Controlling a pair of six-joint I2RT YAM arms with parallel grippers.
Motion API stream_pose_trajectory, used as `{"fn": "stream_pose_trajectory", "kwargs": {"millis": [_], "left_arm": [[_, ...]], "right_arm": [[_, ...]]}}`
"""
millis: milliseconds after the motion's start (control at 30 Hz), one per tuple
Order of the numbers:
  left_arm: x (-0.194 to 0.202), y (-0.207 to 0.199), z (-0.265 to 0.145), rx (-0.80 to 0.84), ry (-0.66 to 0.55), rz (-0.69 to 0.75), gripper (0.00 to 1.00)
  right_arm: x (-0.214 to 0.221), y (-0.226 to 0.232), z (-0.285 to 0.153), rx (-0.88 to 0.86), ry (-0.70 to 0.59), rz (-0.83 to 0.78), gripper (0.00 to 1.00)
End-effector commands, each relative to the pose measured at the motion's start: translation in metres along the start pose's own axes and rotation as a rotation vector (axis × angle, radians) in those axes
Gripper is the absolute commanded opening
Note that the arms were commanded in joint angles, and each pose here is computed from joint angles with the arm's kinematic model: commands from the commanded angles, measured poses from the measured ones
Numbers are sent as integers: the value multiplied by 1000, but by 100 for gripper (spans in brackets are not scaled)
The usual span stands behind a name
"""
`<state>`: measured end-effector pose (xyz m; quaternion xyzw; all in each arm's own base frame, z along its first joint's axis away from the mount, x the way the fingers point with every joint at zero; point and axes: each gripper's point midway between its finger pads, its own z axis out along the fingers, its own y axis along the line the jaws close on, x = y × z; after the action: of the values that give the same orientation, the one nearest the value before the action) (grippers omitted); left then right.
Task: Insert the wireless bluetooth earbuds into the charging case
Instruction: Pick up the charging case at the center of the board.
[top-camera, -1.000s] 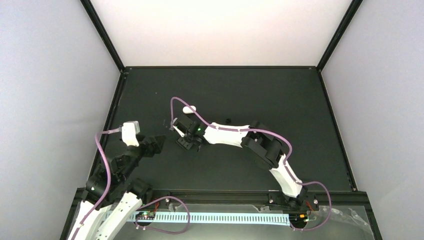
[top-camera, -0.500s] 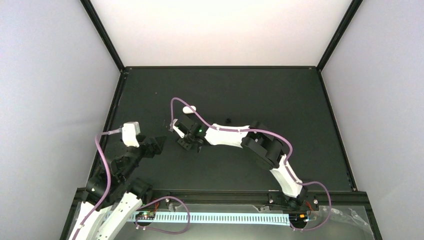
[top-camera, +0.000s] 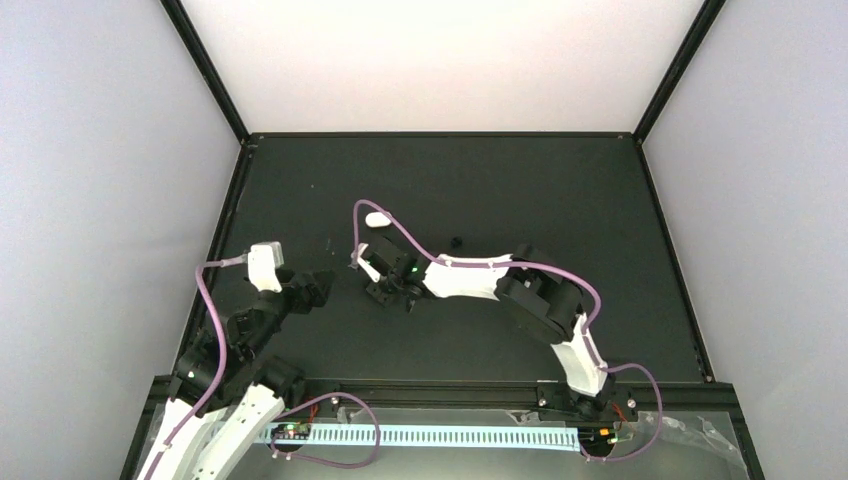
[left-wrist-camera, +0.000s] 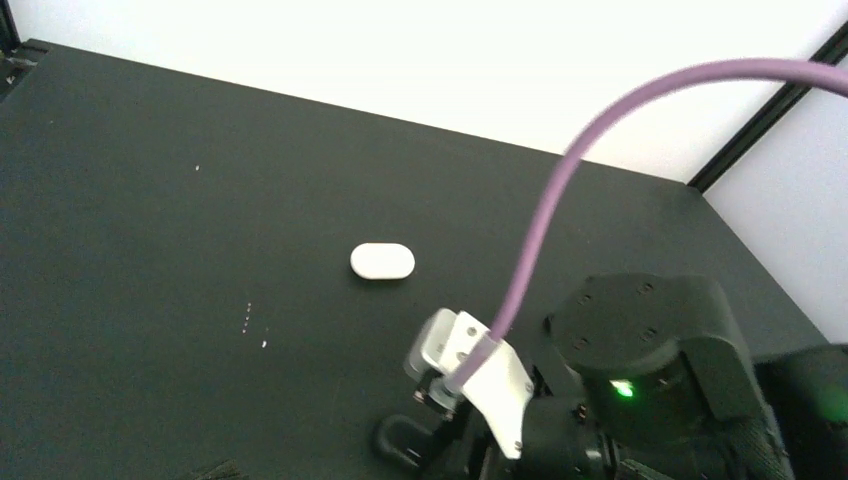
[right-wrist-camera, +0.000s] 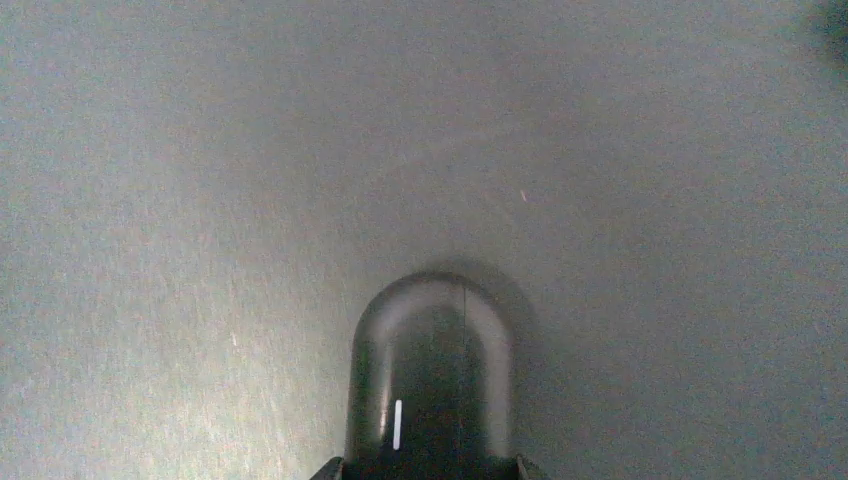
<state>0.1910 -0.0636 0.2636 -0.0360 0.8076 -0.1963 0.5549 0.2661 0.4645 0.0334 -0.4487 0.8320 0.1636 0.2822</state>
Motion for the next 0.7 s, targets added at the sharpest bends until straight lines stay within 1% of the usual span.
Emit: {"fn": "stream_pose_trajectory", "kwargs": {"millis": [0, 67, 200, 333, 400, 567, 667], "left_arm": [[-7, 2, -1, -1, -61, -61, 99], [-4, -2, 1, 36, -74, -75, 99], [2, -23, 9, 162, -62, -70, 99], [11, -55, 20, 335, -1, -58, 99], [12, -77, 26, 447, 35, -57, 96], [20, -128, 29, 734, 165, -101, 90], [24, -144, 35, 810, 227, -130, 85]], "right_arm": [[2, -10, -27, 41, -45, 20, 27], [-4, -13, -51, 54, -98, 25, 26], [-5, -18, -107, 80, -186, 31, 25], [5, -15, -171, 87, -282, 9, 25], [12, -11, -196, 96, -315, -21, 25], [34, -4, -235, 112, -369, -65, 25], [37, -4, -249, 135, -391, -75, 25]]}}
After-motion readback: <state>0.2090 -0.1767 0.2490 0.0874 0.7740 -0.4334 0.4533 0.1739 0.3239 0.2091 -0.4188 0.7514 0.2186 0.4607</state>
